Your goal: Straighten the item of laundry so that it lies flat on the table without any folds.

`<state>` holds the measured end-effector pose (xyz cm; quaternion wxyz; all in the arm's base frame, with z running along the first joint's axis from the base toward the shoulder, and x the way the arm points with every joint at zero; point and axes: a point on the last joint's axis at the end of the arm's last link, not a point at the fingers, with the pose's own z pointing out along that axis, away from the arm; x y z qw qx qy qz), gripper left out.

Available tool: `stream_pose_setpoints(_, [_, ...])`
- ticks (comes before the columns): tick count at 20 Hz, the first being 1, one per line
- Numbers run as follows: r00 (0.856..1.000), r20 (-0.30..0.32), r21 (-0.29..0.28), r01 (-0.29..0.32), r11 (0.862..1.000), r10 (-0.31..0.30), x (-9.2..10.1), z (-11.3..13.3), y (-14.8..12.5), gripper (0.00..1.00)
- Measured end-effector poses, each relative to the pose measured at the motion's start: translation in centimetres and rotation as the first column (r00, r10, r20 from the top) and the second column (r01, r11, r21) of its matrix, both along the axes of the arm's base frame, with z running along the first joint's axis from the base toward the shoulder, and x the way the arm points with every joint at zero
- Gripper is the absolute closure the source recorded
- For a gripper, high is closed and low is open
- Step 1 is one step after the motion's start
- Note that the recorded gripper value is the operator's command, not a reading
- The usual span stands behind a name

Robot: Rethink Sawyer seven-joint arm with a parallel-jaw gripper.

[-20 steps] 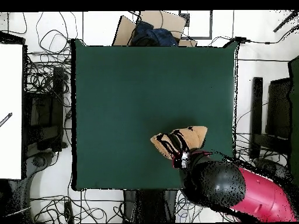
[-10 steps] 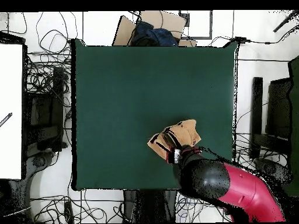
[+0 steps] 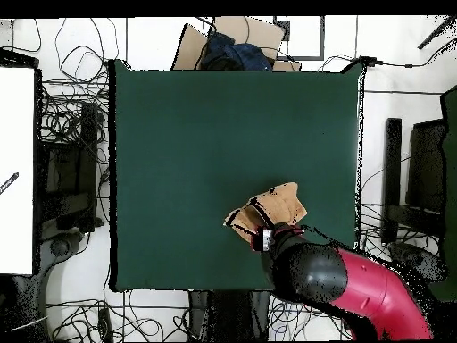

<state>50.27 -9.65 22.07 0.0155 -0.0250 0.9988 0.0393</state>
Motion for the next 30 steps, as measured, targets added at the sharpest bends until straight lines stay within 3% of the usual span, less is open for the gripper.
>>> stream_pose_setpoints(23, [0.997,-0.029,0.056,-0.064,0.996,0.066,0.2,-1.6,3.0,1.0])
stream_pose_setpoints(30, [0.991,-0.026,0.064,-0.133,0.989,0.134,1.1,-1.9,6.5,1.0])
